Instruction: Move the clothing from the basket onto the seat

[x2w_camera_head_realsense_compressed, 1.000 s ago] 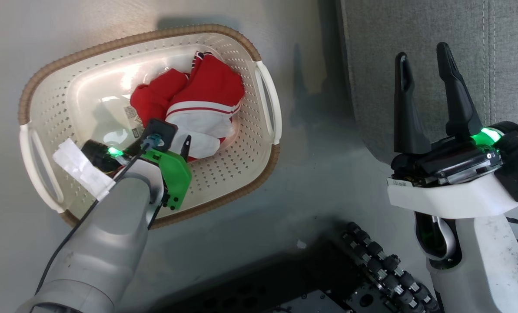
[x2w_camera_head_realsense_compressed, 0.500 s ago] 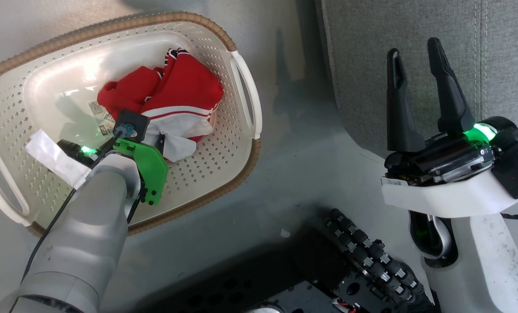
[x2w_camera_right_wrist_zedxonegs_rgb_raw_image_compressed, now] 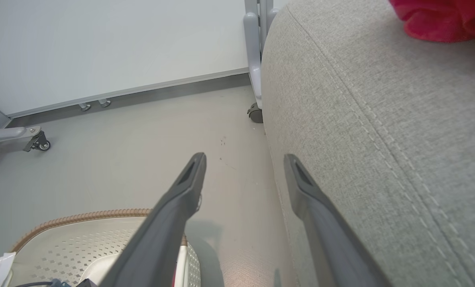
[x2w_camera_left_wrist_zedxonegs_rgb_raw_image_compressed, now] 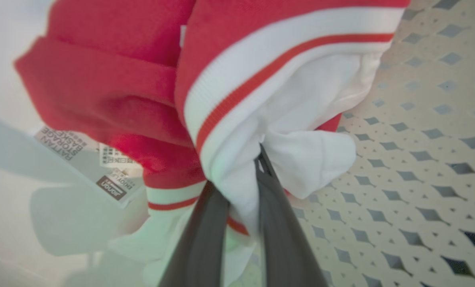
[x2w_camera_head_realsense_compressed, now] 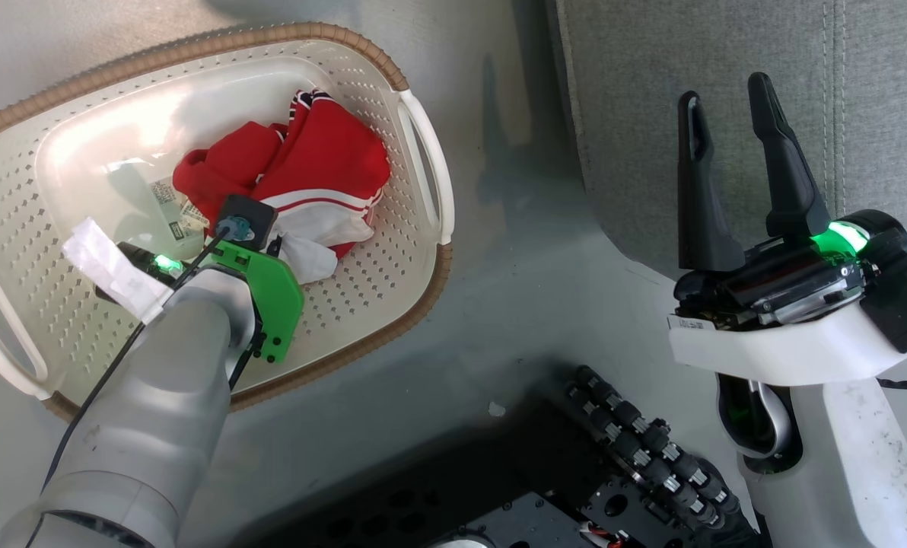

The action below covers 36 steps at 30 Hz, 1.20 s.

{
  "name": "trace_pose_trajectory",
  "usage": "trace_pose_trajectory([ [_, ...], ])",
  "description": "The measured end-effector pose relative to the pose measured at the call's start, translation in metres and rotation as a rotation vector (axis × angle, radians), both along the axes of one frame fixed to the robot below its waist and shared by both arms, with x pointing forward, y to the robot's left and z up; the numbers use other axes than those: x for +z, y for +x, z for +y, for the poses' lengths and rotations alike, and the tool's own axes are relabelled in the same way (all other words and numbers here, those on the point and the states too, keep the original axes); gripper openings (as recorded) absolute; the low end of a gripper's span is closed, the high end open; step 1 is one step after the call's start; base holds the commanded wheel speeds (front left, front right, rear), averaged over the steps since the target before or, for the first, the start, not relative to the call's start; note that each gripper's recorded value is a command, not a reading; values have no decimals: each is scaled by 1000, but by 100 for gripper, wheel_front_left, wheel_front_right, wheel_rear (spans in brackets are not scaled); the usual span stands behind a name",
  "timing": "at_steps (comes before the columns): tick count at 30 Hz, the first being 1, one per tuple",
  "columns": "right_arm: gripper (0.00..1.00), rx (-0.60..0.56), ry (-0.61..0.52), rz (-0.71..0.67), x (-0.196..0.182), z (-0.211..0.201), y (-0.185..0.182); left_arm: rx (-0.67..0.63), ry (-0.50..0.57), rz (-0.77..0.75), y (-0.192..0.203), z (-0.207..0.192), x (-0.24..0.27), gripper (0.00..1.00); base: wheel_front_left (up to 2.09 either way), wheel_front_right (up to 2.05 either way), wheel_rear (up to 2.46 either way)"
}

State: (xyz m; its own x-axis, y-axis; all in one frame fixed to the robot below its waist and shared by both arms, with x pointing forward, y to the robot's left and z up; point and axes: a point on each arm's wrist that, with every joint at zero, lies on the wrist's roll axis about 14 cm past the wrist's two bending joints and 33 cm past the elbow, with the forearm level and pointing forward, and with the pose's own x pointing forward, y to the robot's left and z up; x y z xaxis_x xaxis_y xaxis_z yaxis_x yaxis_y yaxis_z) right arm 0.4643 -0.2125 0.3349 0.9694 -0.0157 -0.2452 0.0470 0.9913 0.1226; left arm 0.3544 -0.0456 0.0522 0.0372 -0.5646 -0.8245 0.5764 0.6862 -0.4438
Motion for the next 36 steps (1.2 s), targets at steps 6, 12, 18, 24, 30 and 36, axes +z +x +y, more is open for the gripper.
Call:
trace_pose_trajectory([
  [6,100,17,-7,-29,10,3,6,0,-12,-56,14,2,6,0,0,0,0],
  [12,100,25,-34,-53,25,3,5,-9,-61,-104,12,-10,31,0,0,0,0],
  [18,100,35,-51,-88,46,6,0,42,-106,-182,19,-12,71,0,0,0,0],
  [24,100,47,-49,-112,64,13,-10,87,-135,-287,33,-5,115,0,0,0,0],
  [30,100,54,-36,-144,85,19,-23,149,-184,-440,59,-6,172,0,0,0,0],
  [36,100,71,-25,-190,111,28,-32,252,-244,-645,92,7,241,0,0,0,0],
])
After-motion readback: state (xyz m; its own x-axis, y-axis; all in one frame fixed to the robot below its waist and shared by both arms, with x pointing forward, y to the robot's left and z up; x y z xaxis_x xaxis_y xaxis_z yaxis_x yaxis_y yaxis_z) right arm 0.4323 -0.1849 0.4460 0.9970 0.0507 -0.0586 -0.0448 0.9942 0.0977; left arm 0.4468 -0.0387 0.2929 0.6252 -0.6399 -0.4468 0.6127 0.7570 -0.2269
